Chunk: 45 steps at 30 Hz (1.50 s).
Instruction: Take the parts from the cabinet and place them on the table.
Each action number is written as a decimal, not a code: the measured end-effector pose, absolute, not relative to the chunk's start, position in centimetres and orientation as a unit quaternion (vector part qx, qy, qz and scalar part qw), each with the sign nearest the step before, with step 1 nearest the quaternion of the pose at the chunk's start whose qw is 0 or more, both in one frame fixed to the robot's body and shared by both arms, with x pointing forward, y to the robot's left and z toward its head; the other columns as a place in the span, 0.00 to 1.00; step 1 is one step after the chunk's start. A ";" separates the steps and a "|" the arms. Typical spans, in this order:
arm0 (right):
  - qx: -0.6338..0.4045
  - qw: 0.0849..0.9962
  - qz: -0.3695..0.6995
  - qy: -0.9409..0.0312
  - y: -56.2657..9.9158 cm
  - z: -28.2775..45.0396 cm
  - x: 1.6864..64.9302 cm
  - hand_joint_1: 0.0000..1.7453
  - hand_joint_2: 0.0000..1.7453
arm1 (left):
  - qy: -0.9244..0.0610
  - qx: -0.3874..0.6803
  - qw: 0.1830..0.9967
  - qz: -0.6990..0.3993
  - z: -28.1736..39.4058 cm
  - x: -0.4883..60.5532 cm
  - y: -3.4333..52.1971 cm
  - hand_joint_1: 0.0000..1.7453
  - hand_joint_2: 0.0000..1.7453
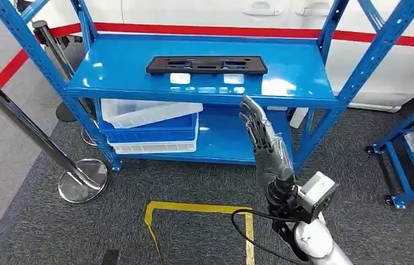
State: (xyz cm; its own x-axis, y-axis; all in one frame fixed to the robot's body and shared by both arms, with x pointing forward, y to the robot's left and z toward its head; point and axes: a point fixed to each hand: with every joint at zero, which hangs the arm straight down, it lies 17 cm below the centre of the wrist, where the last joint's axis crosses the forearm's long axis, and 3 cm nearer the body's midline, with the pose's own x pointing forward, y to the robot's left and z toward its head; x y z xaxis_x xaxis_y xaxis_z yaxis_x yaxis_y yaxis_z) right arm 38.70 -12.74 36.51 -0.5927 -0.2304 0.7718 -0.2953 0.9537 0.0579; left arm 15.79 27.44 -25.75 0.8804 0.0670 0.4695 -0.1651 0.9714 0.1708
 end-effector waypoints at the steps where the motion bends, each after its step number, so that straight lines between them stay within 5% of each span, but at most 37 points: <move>1: 0.148 0.424 0.038 -0.893 -12.7 36.8 38.7 0.00 0.00 | -0.239 0.103 0.964 0.060 -25.7 16.1 27.4 0.00 0.00; 45: 0.216 0.443 0.082 -0.866 -9.9 36.0 39.3 0.00 0.00 | -0.243 0.097 0.965 0.025 -25.3 17.9 26.4 0.00 0.00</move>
State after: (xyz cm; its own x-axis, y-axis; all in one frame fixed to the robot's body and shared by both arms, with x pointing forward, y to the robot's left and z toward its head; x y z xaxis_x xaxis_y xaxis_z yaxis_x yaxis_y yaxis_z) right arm 39.31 -9.90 36.04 -0.5144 -0.3015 0.8028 -0.4472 0.8931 0.0489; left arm 17.91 26.38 -25.28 0.8807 0.0017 0.4737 -0.0955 0.9801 0.1741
